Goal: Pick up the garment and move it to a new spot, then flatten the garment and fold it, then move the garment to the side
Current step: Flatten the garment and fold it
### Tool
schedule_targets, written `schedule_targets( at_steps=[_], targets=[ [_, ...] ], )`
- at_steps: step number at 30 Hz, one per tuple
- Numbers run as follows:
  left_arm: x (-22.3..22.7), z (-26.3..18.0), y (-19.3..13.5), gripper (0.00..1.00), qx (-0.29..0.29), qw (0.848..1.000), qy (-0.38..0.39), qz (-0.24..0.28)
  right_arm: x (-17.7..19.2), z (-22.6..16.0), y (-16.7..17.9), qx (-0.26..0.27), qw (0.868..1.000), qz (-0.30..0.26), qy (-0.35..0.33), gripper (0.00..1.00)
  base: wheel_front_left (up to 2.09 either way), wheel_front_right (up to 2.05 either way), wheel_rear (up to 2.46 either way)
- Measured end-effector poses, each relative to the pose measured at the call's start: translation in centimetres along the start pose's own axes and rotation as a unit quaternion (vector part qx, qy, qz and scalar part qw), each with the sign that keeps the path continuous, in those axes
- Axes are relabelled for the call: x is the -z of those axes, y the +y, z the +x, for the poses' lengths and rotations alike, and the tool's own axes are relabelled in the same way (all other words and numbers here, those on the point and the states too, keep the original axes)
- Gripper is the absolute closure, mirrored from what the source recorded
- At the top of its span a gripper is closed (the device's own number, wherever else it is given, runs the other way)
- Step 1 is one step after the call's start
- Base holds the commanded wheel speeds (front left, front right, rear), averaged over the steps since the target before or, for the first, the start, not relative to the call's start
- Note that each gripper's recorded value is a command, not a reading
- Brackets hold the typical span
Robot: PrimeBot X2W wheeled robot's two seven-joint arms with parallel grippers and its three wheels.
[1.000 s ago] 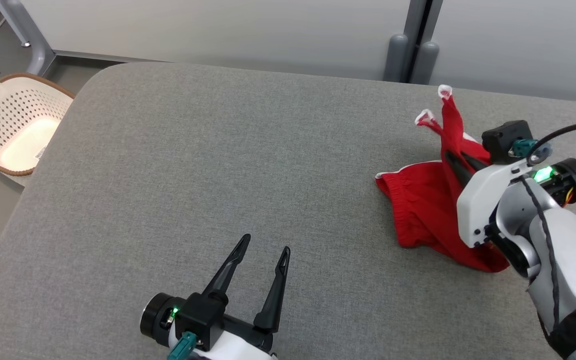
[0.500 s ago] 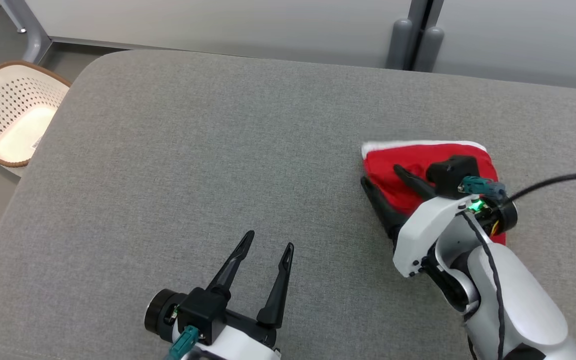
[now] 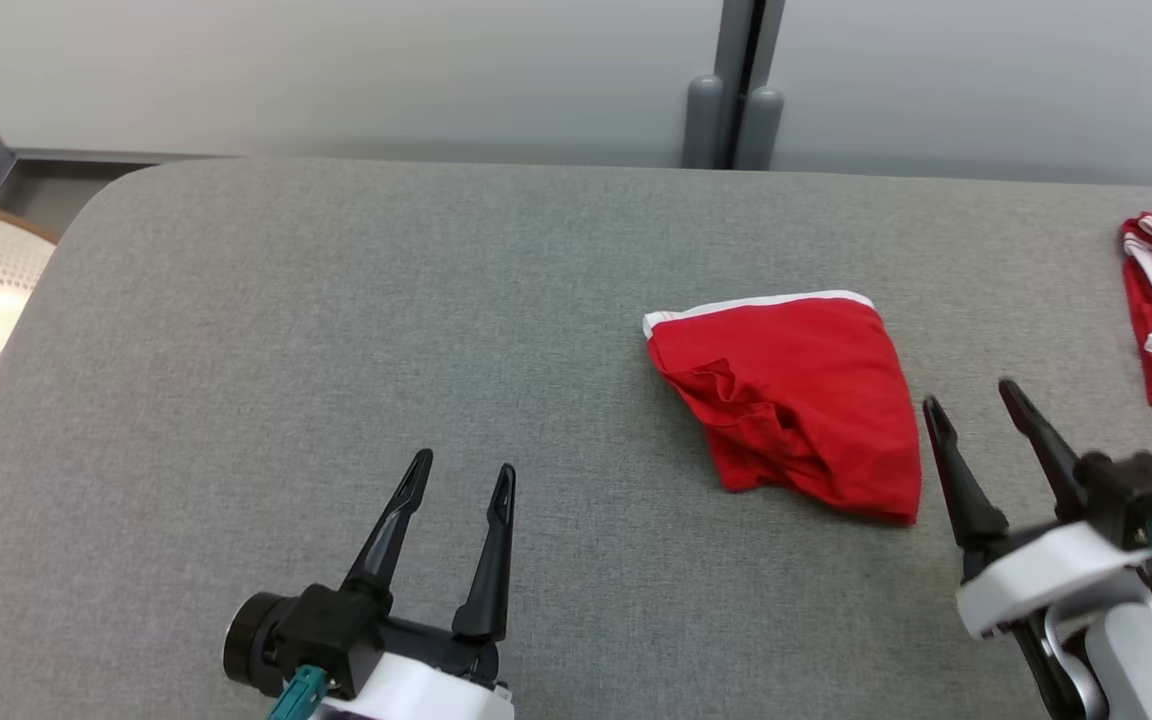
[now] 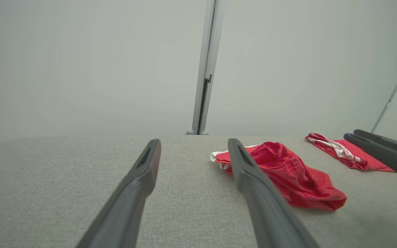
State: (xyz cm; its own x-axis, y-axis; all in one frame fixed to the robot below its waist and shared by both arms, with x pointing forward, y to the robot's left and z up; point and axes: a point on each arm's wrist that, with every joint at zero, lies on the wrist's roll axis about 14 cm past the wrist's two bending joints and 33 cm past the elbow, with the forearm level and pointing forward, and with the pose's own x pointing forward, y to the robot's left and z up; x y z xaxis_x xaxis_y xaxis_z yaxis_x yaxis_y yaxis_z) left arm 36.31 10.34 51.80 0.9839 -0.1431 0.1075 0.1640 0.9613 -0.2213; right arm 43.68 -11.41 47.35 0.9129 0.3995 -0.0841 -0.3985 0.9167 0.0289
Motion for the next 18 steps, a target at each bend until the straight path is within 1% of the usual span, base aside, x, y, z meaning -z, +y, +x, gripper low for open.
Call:
schedule_targets(
  at_steps=[4,7,8,11,15,18],
  targets=[
    [0.0,-0.5,-0.1,0.0,0.001,1.0,0.0,0.003,2.2,-2.4,-0.8,0.023,1.0,0.006,0.019,0.0,0.0,0.0,0.0],
    [0.2,-0.9,-0.2,0.0,0.004,1.0,0.003,0.003,2.9,-2.5,0.1,0.012,1.0,0.007,0.028,0.0,0.0,0.0,0.0],
    [0.2,-0.9,-0.2,0.0,0.004,1.0,0.003,0.003,2.9,-2.5,0.1,0.012,1.0,0.007,0.028,0.51,0.0,0.0,0.0],
    [0.3,-1.0,-0.4,0.0,0.008,1.0,0.006,0.003,1.7,-0.7,0.6,-0.01,1.0,-0.016,0.018,1.0,0.0,0.0,0.0],
    [0.5,-1.0,-0.5,0.0,0.01,1.0,0.009,0.003,0.2,2.7,1.4,-0.044,0.998,-0.05,0.009,1.0,0.0,0.0,0.0],
    [1.4,-1.6,-0.6,0.0,0.011,1.0,0.025,0.006,0.7,4.7,3.0,-0.073,0.996,-0.049,0.028,1.0,0.0,0.0,0.0]
  ],
)
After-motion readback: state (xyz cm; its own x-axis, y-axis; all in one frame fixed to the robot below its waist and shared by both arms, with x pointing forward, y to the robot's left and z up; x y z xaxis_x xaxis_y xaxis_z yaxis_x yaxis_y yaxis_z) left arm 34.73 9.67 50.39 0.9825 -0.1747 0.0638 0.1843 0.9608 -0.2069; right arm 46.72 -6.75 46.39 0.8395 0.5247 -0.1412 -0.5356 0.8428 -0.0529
